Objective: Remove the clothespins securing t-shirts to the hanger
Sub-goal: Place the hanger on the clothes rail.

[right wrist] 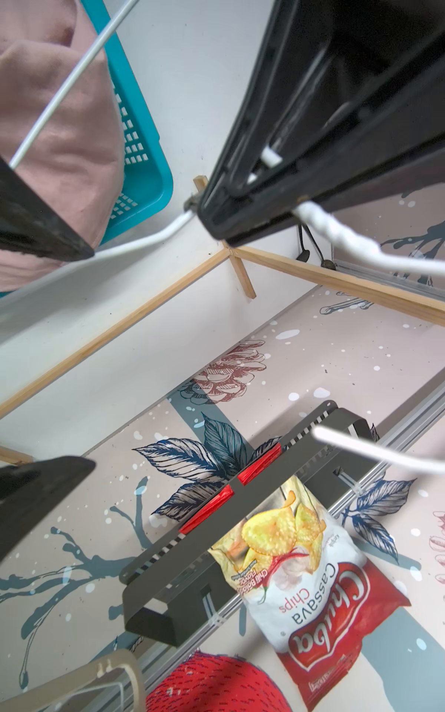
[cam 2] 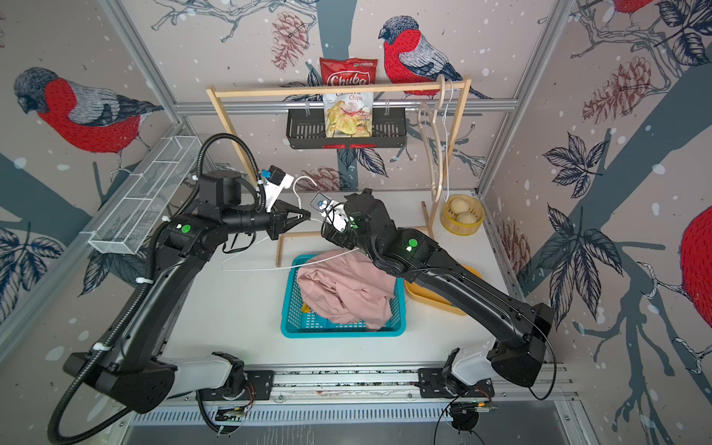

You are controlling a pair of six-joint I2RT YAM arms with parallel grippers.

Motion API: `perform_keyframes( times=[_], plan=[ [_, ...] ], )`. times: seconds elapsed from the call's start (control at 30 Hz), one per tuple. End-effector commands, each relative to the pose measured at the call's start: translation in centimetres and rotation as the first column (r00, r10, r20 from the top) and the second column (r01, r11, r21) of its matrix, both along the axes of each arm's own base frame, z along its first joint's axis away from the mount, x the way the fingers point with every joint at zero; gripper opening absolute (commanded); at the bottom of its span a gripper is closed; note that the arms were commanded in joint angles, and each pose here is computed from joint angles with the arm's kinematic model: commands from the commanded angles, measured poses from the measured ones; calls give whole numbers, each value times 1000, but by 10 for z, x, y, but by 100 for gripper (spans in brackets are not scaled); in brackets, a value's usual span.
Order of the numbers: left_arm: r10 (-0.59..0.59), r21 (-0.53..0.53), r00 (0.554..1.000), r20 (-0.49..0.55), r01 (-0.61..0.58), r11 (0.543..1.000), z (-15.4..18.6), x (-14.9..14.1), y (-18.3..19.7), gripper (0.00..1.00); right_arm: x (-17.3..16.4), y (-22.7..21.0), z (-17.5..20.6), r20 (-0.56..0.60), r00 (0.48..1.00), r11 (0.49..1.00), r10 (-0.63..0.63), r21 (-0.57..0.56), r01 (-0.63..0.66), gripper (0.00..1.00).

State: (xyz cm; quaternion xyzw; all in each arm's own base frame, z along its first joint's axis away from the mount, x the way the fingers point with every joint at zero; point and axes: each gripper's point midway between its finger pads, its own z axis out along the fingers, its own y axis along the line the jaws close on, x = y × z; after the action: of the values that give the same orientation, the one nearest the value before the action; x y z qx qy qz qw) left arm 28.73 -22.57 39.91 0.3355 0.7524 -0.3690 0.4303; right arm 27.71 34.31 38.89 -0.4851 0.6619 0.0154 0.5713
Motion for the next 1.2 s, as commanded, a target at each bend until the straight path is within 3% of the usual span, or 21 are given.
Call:
perform_keyframes(
  times=[0.0, 0.1, 0.13, 0.27, 0.3, 0.33, 0.43, 0.57, 0.63, 0.77, 0.9, 1.0, 1.13, 1.17],
  plan=[
    [-36, -51, 999, 22, 37, 998, 13, -5, -6, 0, -4, 20, 0, -5, 997, 997, 75, 9, -75, 79],
    [-49, -57, 999, 23, 50, 997, 15, -9, -6, 0, 3, 30, -7, -1, 996, 996, 88, -15, -88, 77],
    [-61, -61, 998, 20, 62, 996, 16, -12, -7, 0, 8, 31, -9, 2, 997, 997, 80, -22, -80, 68],
    [-83, -71, 996, 20, 84, 994, 17, -18, -7, 0, 27, 26, -1, 37, 999, 1000, 11, -24, -10, 13],
    [-82, -71, 996, 25, 83, 994, 17, -18, -7, 0, 30, 23, 2, 47, 999, 1000, -5, -18, 5, 2],
    [-80, -71, 996, 27, 82, 994, 17, -18, -5, 0, 31, 19, 5, 58, 998, 1000, -16, -16, 17, 0],
    [-96, -74, 995, 38, 99, 992, 18, -19, -2, 2, 27, 10, 5, 92, 996, 1000, -12, -23, 14, 0],
    [-99, -73, 991, 93, 106, 992, 26, -18, 11, 35, 8, 0, 2, 84, 994, 998, 64, -35, -61, 0],
    [-81, -55, 988, 132, 89, 995, 28, -16, 18, 46, -1, -6, 5, 81, 993, 996, 89, -21, -87, 0],
    [-80, -10, 976, 205, 84, 996, 29, -22, 25, 51, -4, -24, 8, 69, 994, 996, 90, -11, -89, 0],
    [-93, 17, 970, 226, 92, 996, 21, -24, 26, 45, -5, -38, 6, 44, 995, 996, 88, -20, -87, 0],
    [-117, 12, 968, 221, 117, 993, 19, -27, 24, 30, -9, -42, 5, 5, 992, 992, 127, -5, -127, 0],
    [-130, -11, 972, 198, 134, 991, 20, -27, 21, 1, -10, -44, 7, -19, 989, 989, 148, 29, -147, 0],
    [-132, -15, 972, 193, 138, 990, 21, -27, 20, 0, -9, -44, 6, -20, 990, 990, 139, 31, -139, 0]
  ],
)
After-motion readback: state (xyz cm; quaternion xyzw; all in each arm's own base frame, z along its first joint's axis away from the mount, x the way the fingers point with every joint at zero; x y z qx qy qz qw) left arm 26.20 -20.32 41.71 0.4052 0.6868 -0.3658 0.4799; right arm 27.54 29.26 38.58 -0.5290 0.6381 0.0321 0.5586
